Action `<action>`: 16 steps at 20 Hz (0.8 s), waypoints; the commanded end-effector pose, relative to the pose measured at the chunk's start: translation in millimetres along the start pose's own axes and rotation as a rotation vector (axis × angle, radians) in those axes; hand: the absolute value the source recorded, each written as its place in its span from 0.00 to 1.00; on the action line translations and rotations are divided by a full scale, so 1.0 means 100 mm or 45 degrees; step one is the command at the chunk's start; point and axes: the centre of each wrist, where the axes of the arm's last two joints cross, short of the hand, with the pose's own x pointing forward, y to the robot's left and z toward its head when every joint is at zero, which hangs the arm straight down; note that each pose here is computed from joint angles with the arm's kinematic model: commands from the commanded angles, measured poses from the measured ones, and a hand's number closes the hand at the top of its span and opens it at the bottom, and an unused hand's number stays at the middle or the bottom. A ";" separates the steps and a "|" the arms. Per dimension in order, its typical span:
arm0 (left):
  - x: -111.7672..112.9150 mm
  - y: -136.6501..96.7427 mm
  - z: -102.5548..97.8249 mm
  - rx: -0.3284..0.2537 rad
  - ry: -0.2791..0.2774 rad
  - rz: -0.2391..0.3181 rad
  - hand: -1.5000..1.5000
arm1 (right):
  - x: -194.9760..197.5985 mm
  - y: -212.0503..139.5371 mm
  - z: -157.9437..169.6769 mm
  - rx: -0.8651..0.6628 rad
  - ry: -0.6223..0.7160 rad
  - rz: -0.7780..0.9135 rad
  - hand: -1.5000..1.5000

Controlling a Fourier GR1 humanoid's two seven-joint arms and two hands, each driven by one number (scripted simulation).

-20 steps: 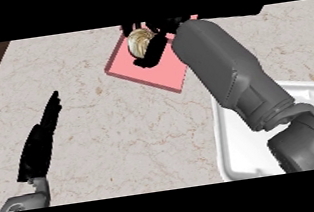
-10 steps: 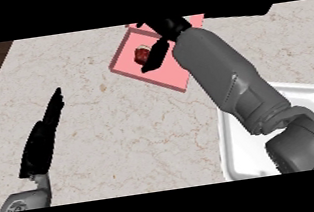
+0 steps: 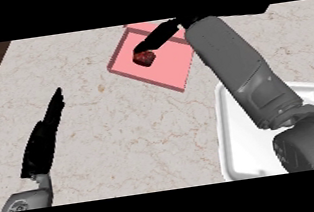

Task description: Pick the cupcake from the tray and place it in the cardboard box

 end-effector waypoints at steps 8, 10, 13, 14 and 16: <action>0.02 -0.01 -0.02 0.023 -0.021 0.003 0.50 | -0.12 -1.19 0.30 -0.396 0.046 -0.210 0.00; 0.06 0.01 0.00 0.007 -0.026 0.004 0.50 | -0.21 -1.52 0.50 -0.447 0.050 -0.233 0.00; 0.09 -0.03 0.03 0.002 -0.017 0.033 0.50 | -0.32 -1.78 0.71 -0.455 0.035 -0.272 0.00; 0.13 -0.02 -0.06 -0.003 -0.027 -0.004 0.50 | -0.21 -1.84 0.66 -0.459 0.032 -0.232 0.00; 0.04 0.00 0.01 0.003 -0.023 0.011 0.50 | -0.33 -2.06 0.88 -0.431 0.016 -0.209 0.00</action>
